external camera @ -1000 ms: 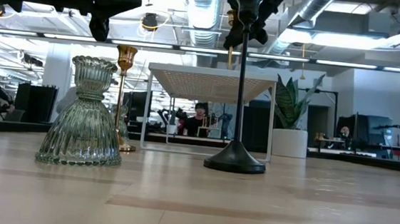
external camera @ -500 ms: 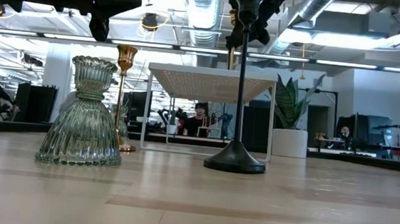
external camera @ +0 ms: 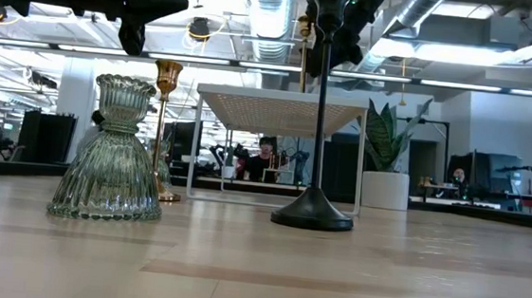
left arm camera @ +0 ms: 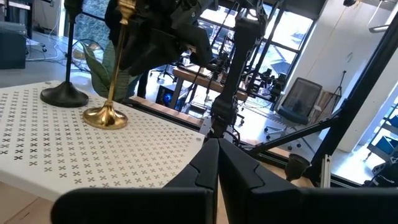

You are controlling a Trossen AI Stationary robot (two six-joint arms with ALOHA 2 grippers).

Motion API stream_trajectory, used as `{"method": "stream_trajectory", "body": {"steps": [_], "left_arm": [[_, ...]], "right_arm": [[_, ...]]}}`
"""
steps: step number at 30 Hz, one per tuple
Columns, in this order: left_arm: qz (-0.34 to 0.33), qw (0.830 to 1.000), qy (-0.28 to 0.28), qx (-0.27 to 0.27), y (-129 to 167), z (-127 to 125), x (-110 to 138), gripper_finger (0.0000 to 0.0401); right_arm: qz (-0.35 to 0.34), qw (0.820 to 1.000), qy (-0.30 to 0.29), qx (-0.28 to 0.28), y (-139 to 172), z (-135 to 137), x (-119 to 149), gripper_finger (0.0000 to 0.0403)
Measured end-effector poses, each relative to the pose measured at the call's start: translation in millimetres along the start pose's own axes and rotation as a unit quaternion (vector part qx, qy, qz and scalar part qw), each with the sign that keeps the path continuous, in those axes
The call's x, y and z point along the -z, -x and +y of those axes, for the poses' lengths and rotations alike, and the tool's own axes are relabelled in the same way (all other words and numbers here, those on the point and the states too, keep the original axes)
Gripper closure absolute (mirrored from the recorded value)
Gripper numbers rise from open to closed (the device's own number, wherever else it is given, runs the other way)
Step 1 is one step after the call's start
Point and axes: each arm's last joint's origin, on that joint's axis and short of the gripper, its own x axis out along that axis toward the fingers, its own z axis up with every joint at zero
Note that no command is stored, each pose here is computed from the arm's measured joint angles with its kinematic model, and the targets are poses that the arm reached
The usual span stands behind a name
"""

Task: Pick & Place candle stick holders
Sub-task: Put the right gold candle holder on the shelf

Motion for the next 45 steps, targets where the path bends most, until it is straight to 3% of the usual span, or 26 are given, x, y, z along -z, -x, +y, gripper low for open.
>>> {"method": "stream_trajectory", "body": {"steps": [10, 16, 27, 31, 38, 45], "left_arm": [[0.002, 1.000, 0.000, 0.000, 0, 0, 0, 0.0391], [0.002, 1.000, 0.000, 0.000, 0, 0, 0, 0.0391], [0.002, 1.000, 0.001, 0.000, 0, 0, 0, 0.0391], [0.002, 1.000, 0.001, 0.000, 0, 0, 0, 0.0391], [0.006, 1.000, 0.000, -0.001, 0, 0, 1, 0.0391], [0.009, 1.000, -0.001, -0.002, 0, 0, 2, 0.0391]], "right_arm": [[0.005, 1.000, 0.021, -0.006, 2, 7, 1, 0.0230], [-0.008, 1.000, 0.021, -0.006, 8, 7, -4, 0.0232], [-0.058, 0.998, 0.032, -0.006, 45, 4, -26, 0.0224], [-0.028, 0.999, 0.033, -0.006, 47, 4, -21, 0.0214], [0.042, 0.998, 0.049, -0.004, 51, 1, -5, 0.0257], [-0.011, 0.998, 0.055, -0.009, 91, 3, 17, 0.0312]]}}
